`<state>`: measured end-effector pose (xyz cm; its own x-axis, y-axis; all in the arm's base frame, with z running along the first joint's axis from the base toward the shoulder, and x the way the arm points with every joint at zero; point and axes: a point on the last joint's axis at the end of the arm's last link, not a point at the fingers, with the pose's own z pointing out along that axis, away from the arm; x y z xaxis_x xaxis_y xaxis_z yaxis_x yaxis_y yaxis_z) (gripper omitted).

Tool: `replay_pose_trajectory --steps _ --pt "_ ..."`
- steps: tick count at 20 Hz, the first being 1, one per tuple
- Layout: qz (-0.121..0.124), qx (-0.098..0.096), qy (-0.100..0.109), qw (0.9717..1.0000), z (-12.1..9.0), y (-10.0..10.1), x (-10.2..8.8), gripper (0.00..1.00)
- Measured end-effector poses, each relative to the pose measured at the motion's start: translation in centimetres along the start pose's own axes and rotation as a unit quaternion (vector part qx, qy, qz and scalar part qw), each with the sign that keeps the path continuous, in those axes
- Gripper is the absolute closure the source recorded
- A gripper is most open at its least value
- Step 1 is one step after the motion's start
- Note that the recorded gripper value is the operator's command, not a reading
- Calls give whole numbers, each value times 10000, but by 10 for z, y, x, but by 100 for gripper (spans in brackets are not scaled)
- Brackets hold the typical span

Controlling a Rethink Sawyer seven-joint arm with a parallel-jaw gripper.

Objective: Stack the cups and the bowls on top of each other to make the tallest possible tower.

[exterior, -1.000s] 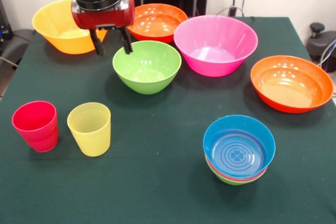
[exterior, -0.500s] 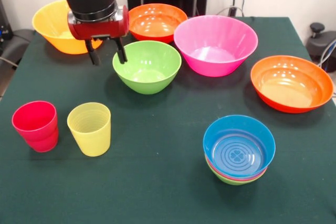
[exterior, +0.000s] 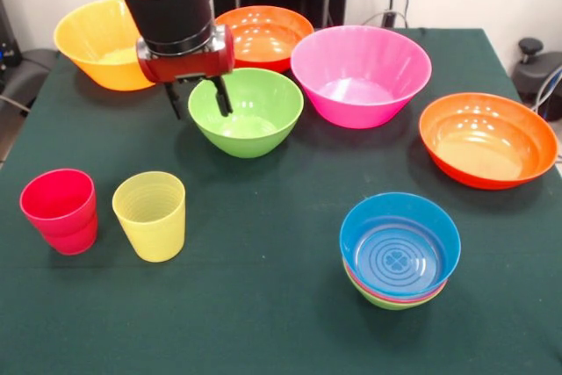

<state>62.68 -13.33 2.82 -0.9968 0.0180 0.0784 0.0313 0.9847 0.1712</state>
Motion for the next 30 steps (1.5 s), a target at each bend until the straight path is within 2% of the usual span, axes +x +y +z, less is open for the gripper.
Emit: replay_pose_trajectory --steps 6,30 --pt "-40 -43 -8 10000 2 5 -2 0" --pt "-97 -31 63 9999 13 1 6 0"
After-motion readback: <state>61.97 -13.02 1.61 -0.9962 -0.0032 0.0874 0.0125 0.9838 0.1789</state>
